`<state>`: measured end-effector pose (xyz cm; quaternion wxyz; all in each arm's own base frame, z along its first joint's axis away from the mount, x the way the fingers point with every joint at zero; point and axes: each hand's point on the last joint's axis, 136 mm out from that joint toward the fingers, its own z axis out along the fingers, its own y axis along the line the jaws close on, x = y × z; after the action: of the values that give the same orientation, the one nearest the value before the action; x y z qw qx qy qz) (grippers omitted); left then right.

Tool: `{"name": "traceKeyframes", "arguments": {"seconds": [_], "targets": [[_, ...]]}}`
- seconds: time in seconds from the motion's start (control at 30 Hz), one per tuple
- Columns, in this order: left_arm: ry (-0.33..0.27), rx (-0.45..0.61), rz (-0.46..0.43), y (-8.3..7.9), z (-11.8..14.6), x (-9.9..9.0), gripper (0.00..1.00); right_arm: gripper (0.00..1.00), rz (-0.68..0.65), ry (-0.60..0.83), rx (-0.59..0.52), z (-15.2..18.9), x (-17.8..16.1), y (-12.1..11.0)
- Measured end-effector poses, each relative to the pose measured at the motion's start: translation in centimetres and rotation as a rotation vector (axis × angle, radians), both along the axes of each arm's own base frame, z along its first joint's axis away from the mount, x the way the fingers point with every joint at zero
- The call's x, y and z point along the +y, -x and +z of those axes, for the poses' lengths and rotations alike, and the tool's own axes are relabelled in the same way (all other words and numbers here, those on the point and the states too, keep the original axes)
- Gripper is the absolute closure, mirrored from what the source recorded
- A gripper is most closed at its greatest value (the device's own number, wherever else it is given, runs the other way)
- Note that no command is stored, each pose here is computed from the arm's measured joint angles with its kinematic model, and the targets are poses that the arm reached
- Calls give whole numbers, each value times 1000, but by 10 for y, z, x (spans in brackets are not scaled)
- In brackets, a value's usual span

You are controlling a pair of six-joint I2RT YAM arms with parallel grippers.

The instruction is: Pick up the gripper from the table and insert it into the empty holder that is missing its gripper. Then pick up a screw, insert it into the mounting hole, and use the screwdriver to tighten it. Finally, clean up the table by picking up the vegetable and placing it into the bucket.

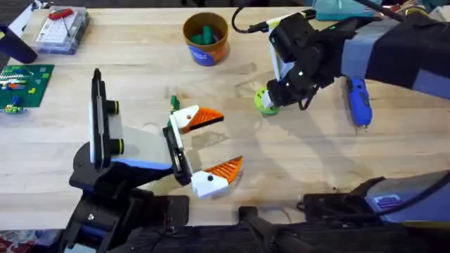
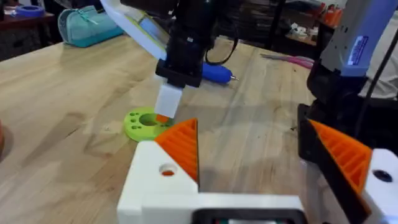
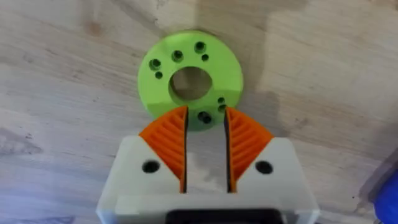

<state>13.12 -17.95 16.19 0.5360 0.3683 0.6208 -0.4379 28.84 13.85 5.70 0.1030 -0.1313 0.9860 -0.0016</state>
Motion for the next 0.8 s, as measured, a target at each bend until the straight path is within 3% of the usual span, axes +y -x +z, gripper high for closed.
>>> {"name": "traceKeyframes", "arguments": {"seconds": [0.5,0.8], "targets": [[0,0,0,0,0,0,10,813,0,0,0,0,0,0],[0,0,0,0,0,0,10,993,0,0,0,0,0,0]]}}
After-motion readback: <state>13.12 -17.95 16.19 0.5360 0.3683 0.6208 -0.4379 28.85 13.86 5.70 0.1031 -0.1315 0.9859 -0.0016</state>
